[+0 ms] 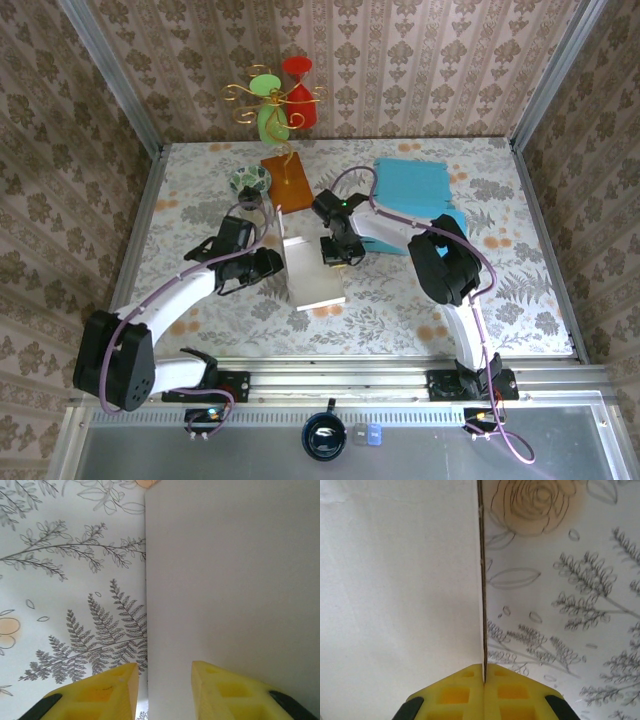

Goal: Fold the paper box

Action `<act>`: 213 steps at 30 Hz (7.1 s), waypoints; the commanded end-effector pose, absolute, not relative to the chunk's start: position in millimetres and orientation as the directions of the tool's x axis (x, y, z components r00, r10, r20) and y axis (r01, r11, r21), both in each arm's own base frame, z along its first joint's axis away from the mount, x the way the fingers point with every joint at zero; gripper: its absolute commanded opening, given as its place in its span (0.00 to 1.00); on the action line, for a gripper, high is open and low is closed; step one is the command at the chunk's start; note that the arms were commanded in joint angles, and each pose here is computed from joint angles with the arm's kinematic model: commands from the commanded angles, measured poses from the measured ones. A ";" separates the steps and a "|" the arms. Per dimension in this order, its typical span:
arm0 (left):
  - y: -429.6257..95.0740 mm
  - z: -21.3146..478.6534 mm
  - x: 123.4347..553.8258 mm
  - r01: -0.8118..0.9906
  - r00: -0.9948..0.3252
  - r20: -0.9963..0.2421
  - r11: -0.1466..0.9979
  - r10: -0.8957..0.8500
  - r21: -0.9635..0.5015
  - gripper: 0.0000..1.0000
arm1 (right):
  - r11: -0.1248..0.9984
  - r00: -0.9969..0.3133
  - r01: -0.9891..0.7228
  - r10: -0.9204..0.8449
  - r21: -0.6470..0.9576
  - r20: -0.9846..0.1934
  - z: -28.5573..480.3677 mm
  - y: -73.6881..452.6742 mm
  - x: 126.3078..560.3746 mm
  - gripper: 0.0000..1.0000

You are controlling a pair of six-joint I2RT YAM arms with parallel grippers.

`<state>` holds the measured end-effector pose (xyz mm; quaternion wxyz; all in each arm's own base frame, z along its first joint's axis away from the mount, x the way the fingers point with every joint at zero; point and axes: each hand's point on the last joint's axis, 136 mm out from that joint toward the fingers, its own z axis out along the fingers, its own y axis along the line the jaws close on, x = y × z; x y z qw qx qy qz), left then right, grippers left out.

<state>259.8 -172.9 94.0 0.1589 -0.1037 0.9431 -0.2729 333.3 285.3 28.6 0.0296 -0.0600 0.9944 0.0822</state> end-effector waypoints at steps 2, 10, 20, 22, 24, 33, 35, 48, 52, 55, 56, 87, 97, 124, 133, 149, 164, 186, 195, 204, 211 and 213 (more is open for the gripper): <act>-151.5 105.4 261.7 -0.122 -0.913 -0.279 0.853 -0.297 -0.508 0.38 | 0.988 -0.991 -0.014 0.007 0.155 -0.133 48.2 275.4 331.8 0.00; -115.1 133.3 256.0 -0.154 -0.880 -0.366 0.910 -0.303 -0.384 0.38 | 0.910 -0.905 0.358 0.394 0.209 -0.160 68.4 252.7 314.2 0.00; -111.9 163.3 245.2 -0.105 -0.865 -0.416 0.913 -0.280 -0.395 0.38 | 0.552 -0.559 0.795 0.828 0.252 -0.053 74.9 241.9 270.7 0.00; -113.6 163.7 242.2 -0.086 -0.869 -0.418 0.913 -0.264 -0.399 0.38 | 0.461 -0.469 0.850 0.883 0.255 -0.033 73.2 245.8 258.5 0.00; -114.6 162.7 239.1 -0.072 -0.874 -0.415 0.913 -0.252 -0.401 0.37 | 0.366 -0.380 0.890 0.925 0.272 -0.003 69.5 252.7 250.0 0.00; -126.0 148.9 221.1 -0.020 -0.904 -0.376 0.899 -0.203 -0.437 0.36 | 0.102 -0.137 0.947 0.986 0.305 0.094 54.1 278.0 237.3 0.00; -130.3 144.9 218.0 -0.007 -0.910 -0.368 0.895 -0.190 -0.446 0.36 | 0.057 -0.096 0.949 0.989 0.309 0.112 47.1 283.3 236.1 0.00; -144.8 141.0 217.1 0.056 -0.921 -0.367 0.889 -0.129 -0.454 0.36 | 0.007 -0.053 0.951 0.989 0.310 0.141 32.2 295.1 237.9 0.15; -145.8 139.6 220.0 0.054 -0.922 -0.365 0.891 -0.128 -0.451 0.36 | 0.030 -0.079 0.947 0.986 0.320 0.144 34.2 294.5 238.2 0.31; -146.2 139.7 222.5 0.054 -0.921 -0.367 0.892 -0.129 -0.448 0.36 | 0.077 -0.129 0.941 0.982 0.330 0.137 41.0 290.0 239.8 0.38; -146.1 140.2 223.8 0.053 -0.920 -0.370 0.893 -0.130 -0.446 0.36 | 0.103 -0.154 0.934 0.980 0.342 0.126 46.2 287.0 241.7 0.39; -125.9 165.4 221.5 0.035 -0.813 -0.523 0.876 -0.255 -0.481 0.35 | 0.934 -0.919 -0.323 -0.272 0.149 -0.286 58.7 234.1 330.8 0.37; -124.4 165.8 220.8 0.031 -0.817 -0.521 0.883 -0.247 -0.468 0.35 | 0.943 -0.922 -0.318 -0.283 0.099 -0.263 36.7 242.5 336.9 0.32; -136.4 155.4 235.0 0.088 -0.863 -0.479 0.886 -0.161 -0.456 0.37 | 0.997 -0.968 0.074 0.079 0.027 -0.238 41.2 211.6 302.9 0.16; -147.0 164.1 256.3 0.221 -0.860 -0.510 0.886 -0.020 -0.408 0.47 | 0.988 -0.950 -0.021 0.027 0.151 -0.313 95.2 219.7 309.1 0.39; -172.7 175.3 335.7 0.504 -0.761 -0.603 0.803 0.238 -0.319 0.55 | 0.872 -0.892 -0.379 -0.254 0.310 -0.374 163.9 183.3 351.3 0.47; -192.6 158.5 362.0 0.544 -0.764 -0.582 0.763 0.279 -0.349 0.53 | 0.863 -0.895 -0.373 -0.238 0.341 -0.378 155.3 195.8 388.0 0.44; -201.2 142.4 363.6 0.543 -0.776 -0.534 0.786 0.335 -0.297 0.29 | 0.862 -0.897 -0.371 -0.236 0.345 -0.374 146.0 204.1 399.7 0.35; -202.4 141.3 364.3 0.541 -0.773 -0.533 0.797 0.344 -0.270 0.19 | 0.869 -0.897 -0.366 -0.234 0.333 -0.374 143.8 207.6 400.1 0.26; -201.3 140.7 367.4 0.509 -0.781 -0.528 0.830 0.334 -0.228 0.13 | 0.897 -0.900 -0.338 -0.220 0.284 -0.376 141.4 204.6 400.8 0.10; -188.1 139.9 375.8 0.380 -0.821 -0.512 0.912 0.255 -0.156 0.13 | 0.937 -0.903 -0.262 -0.154 0.230 -0.402 144.4 198.8 404.3 0.00; -185.8 141.4 376.2 0.350 -0.829 -0.507 0.925 0.234 -0.146 0.13 | 0.946 -0.901 -0.241 -0.136 0.215 -0.412 146.5 197.6 404.4 0.00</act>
